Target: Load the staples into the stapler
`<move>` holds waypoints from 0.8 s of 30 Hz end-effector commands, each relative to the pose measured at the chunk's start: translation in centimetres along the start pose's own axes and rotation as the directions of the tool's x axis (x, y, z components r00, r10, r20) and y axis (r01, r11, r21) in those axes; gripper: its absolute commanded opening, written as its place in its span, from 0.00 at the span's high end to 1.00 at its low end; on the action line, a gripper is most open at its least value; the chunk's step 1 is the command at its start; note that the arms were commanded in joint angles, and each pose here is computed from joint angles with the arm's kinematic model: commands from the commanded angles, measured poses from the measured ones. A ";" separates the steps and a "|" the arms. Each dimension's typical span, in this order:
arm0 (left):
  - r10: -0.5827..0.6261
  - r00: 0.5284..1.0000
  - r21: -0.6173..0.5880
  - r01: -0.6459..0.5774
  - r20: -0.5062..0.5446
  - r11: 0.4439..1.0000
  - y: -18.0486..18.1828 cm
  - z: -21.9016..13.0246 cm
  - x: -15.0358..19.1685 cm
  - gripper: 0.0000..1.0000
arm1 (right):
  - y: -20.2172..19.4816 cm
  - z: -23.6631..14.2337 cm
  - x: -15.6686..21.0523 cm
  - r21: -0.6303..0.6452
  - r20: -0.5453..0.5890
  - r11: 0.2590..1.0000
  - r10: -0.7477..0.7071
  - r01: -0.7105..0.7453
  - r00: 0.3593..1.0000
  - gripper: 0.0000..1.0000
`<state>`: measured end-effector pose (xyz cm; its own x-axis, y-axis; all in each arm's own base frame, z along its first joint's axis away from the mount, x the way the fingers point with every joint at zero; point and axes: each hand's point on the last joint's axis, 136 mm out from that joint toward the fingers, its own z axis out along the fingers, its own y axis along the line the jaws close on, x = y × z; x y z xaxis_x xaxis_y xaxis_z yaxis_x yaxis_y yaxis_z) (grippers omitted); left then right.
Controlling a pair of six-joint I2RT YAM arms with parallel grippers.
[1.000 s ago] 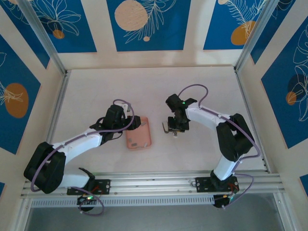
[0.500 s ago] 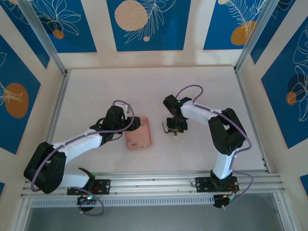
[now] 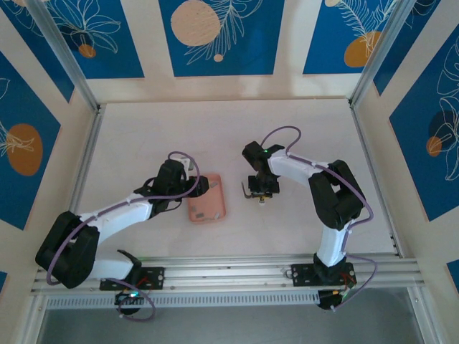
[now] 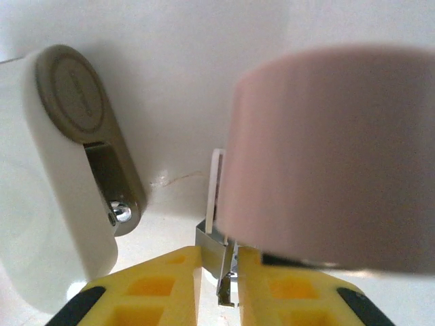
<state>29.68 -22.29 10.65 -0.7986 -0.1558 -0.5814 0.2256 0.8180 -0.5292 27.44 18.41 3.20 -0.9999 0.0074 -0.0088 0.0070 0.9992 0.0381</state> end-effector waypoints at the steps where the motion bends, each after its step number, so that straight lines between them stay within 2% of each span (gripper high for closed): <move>1: -0.004 1.000 0.016 0.004 0.014 1.000 -0.4 0.0 -0.2 0.55 | 0.4 -1.1 -0.6 -0.002 0.039 1.000 -0.014 0.014 0.999 0.80; 10: -0.005 1.000 0.014 0.005 0.006 1.000 -0.2 0.1 0.1 0.55 | 0.3 -4.8 -0.7 -0.081 0.145 0.997 0.011 0.001 0.989 0.84; 14: -0.005 1.000 0.014 0.005 0.003 1.000 -0.2 0.1 0.2 0.55 | -0.2 -5.0 -0.4 -0.116 0.134 0.993 0.048 -0.032 0.990 0.80; 16: -0.008 1.000 0.010 0.008 0.003 1.000 -0.1 0.2 0.2 0.55 | -0.2 -4.9 -0.3 -0.106 0.124 0.994 0.043 -0.030 0.991 0.75; 24: -0.033 0.999 -0.014 0.033 0.006 0.999 0.9 0.2 1.0 0.55 | 0.1 -2.6 0.2 0.008 0.055 1.000 -0.012 0.012 0.998 0.70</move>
<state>29.41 -22.07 9.95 -0.8044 -0.1699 -0.5693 0.2075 0.8175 -0.5372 27.68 18.52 6.26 -0.9950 0.0116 -0.0989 0.0044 0.9973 0.0728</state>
